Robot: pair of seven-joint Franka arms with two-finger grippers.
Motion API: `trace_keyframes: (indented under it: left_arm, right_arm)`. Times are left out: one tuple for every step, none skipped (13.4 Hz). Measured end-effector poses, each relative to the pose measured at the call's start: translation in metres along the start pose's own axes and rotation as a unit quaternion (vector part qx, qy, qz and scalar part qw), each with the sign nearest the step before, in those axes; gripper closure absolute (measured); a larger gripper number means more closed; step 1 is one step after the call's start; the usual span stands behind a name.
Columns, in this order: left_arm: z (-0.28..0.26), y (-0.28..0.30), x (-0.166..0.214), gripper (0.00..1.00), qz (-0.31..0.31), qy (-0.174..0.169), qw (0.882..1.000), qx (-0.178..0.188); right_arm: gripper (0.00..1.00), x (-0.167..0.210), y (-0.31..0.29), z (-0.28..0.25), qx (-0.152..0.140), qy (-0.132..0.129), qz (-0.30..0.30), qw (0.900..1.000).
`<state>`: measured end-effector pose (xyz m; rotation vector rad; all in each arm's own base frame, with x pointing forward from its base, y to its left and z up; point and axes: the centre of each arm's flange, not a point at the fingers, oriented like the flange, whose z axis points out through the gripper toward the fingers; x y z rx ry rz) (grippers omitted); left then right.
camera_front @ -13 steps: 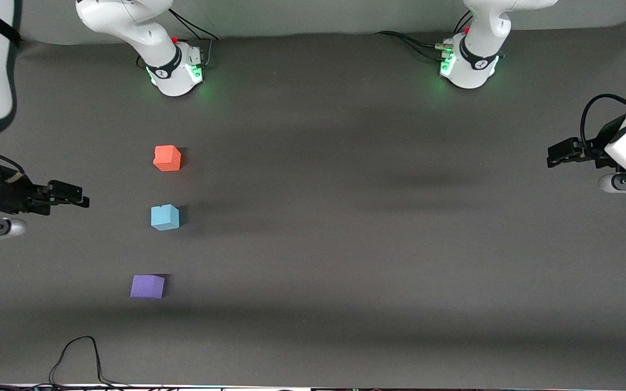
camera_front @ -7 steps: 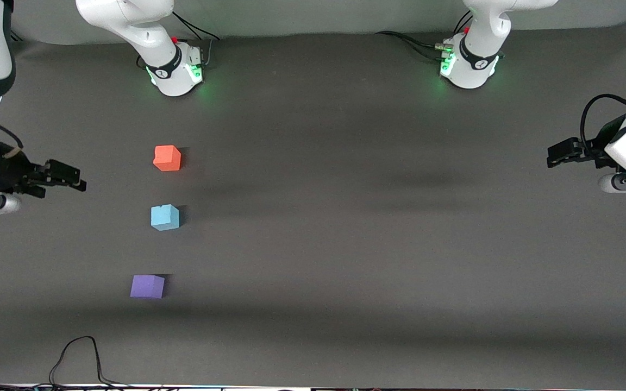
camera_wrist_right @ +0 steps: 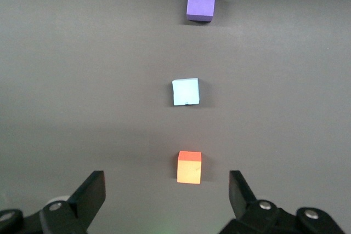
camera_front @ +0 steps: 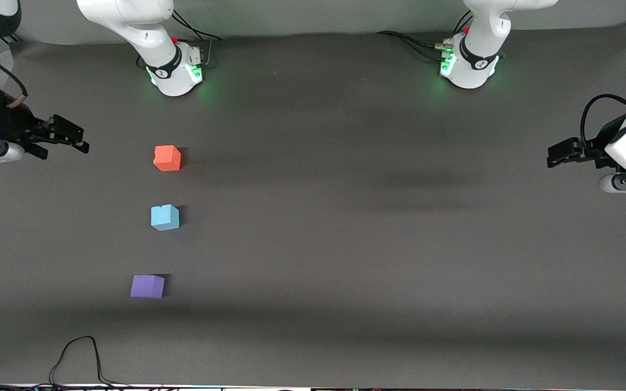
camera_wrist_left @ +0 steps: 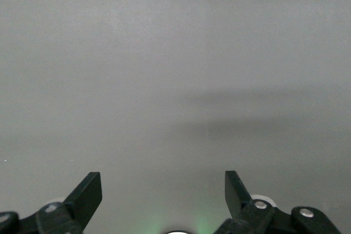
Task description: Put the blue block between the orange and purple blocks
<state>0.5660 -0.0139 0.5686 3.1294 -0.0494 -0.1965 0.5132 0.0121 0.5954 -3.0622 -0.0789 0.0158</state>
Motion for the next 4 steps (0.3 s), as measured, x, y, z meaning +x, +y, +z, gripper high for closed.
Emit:
trace_keyframes:
  left_arm:
    - [0.0, 0.0, 0.0, 0.0, 0.0, 0.0, 1.0, 0.0]
    - [0.0, 0.0, 0.0, 0.0, 0.0, 0.0, 1.0, 0.0]
    - [0.0, 0.0001, 0.0, 0.0, 0.0, 0.0, 1.0, 0.0]
    - [0.0, 0.0001, 0.0, 0.0, 0.0, 0.0, 1.0, 0.0]
  right_arm:
    - [0.0, -0.001, -0.0035, 0.0006, -0.001, 0.001, 0.0, 1.0]
    - [0.0, -0.0006, -0.0052, 0.0022, -0.001, 0.002, 0.0, 1.0]
    - [0.0, -0.0002, -0.0044, 0.0032, -0.001, 0.002, 0.001, 1.0]
    - [0.0, -0.0002, -0.002, 0.0036, -0.002, 0.002, 0.003, 1.0]
